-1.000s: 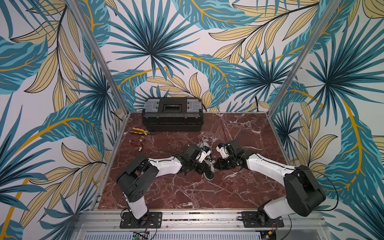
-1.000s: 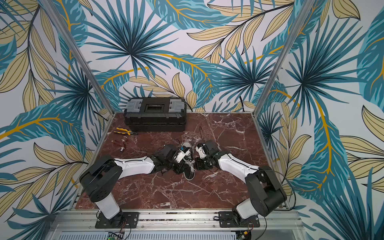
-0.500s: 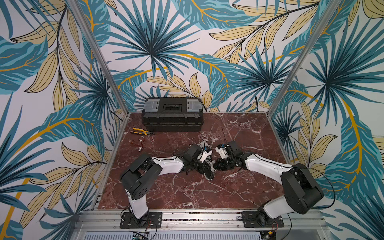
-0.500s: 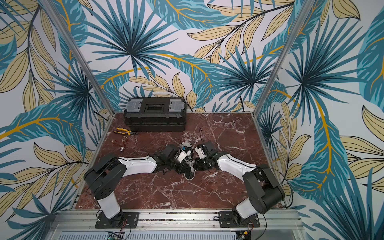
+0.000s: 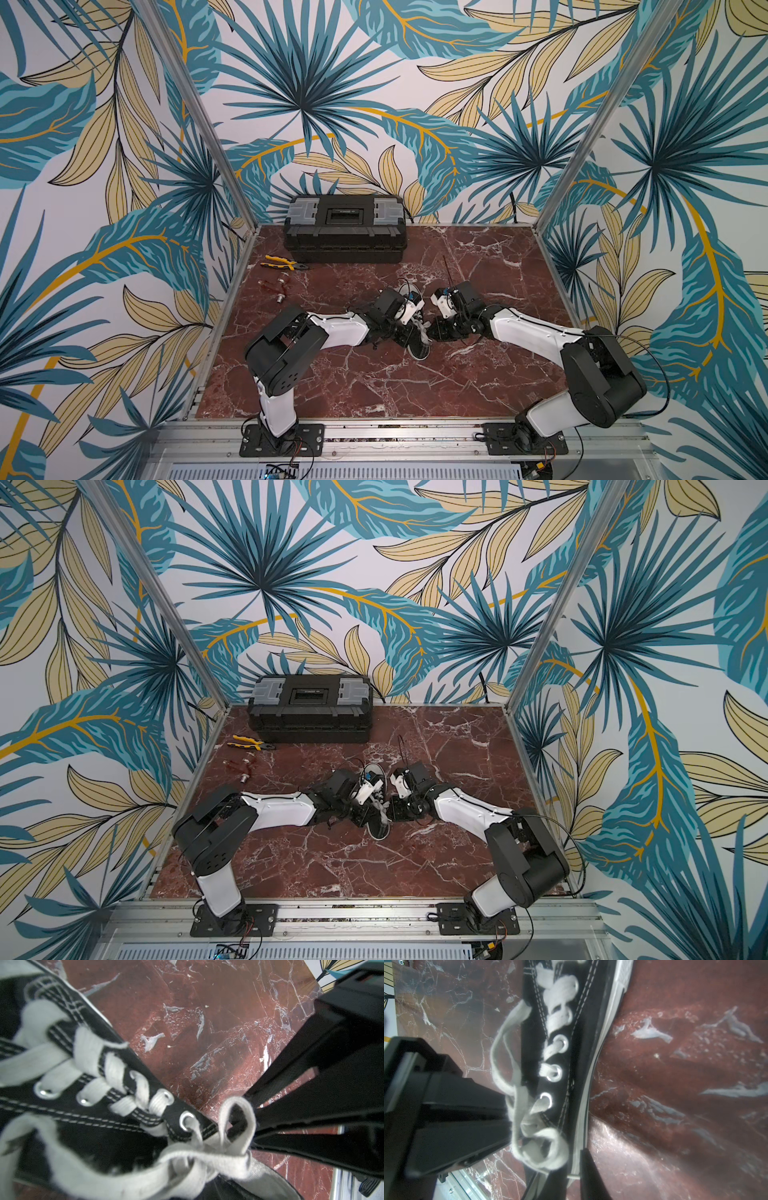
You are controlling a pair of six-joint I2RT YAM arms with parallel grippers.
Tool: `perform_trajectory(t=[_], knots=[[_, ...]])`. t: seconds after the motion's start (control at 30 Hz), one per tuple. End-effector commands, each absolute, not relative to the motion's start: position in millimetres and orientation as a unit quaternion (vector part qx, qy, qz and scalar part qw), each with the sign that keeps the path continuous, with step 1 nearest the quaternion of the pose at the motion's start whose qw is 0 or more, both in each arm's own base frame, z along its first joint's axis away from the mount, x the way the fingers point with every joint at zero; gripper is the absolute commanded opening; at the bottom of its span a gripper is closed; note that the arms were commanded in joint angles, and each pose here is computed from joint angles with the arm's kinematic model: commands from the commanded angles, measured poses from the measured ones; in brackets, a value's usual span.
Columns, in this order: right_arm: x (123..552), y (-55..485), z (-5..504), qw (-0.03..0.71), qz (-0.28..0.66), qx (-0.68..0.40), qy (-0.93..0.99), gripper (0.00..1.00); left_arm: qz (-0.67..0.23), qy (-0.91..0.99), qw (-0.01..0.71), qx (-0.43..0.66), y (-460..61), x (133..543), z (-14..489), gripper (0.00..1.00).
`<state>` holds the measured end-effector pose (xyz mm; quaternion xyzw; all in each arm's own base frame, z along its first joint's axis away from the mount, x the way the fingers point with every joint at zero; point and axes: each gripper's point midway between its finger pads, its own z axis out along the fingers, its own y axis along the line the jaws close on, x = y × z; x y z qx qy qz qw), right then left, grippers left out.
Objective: Tie the shoes
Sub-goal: Tie the shoelace on the shoe.
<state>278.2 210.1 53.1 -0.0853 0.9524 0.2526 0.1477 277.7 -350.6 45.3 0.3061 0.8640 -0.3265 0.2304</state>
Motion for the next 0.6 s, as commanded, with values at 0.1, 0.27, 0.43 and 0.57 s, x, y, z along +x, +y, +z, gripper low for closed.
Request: perform_trajectory(t=[0.1,0.27,0.43,0.57], knots=[[274.9,206.4,46.3,0.141,0.239,-0.081,0.957,0.17,-0.327,0.863,0.226,0.312,-338.3,261.1,60.5,0.07],[276.2,207.3,46.9,0.141,0.239,-0.082,0.957,0.17,-0.338,0.862,0.204,0.317,-332.3,245.1,56.7,0.07],[277.9,206.7,48.6,0.142,0.236,-0.085,0.958,0.17,-0.343,0.862,0.186,0.323,-329.8,236.6,51.7,0.07],[277.5,206.8,49.8,0.141,0.233,-0.093,0.958,0.17,-0.334,0.865,0.181,0.327,-327.3,234.8,46.9,0.08]])
